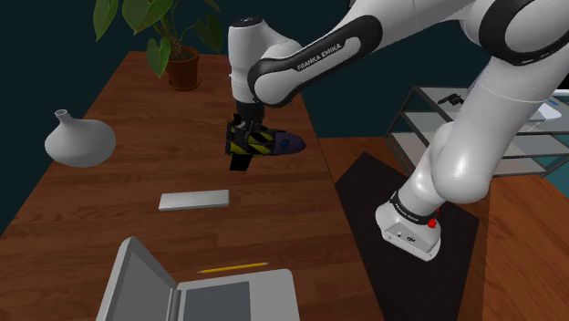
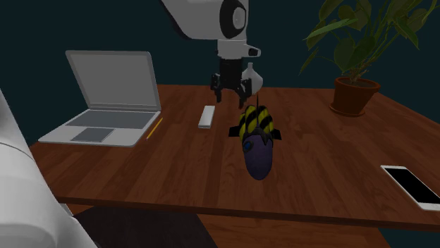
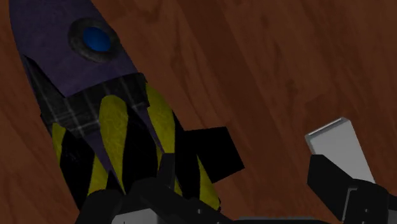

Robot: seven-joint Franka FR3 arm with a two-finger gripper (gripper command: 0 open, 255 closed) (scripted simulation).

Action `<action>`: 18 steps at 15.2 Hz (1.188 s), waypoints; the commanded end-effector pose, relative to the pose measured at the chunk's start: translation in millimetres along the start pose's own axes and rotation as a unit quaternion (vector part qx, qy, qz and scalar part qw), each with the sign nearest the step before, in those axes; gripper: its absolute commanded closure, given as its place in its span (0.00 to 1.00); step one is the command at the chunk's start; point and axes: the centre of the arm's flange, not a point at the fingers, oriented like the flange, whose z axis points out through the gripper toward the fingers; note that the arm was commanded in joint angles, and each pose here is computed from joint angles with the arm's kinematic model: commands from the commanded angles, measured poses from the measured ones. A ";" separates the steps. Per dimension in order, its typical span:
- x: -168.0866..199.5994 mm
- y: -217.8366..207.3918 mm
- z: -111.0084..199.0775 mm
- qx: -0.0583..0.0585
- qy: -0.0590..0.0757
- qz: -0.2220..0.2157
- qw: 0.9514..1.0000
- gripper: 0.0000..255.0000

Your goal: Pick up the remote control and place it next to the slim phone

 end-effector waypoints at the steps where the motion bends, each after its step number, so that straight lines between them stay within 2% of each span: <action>1: 14.5 -16.9 13.1 0.002 0.002 -0.018 1.000 0.00; 9: 65.8 -94.4 58.4 0.007 0.007 -0.088 0.996 0.00; 18: 109.5 -187.7 106.6 0.014 0.013 -0.166 0.986 0.00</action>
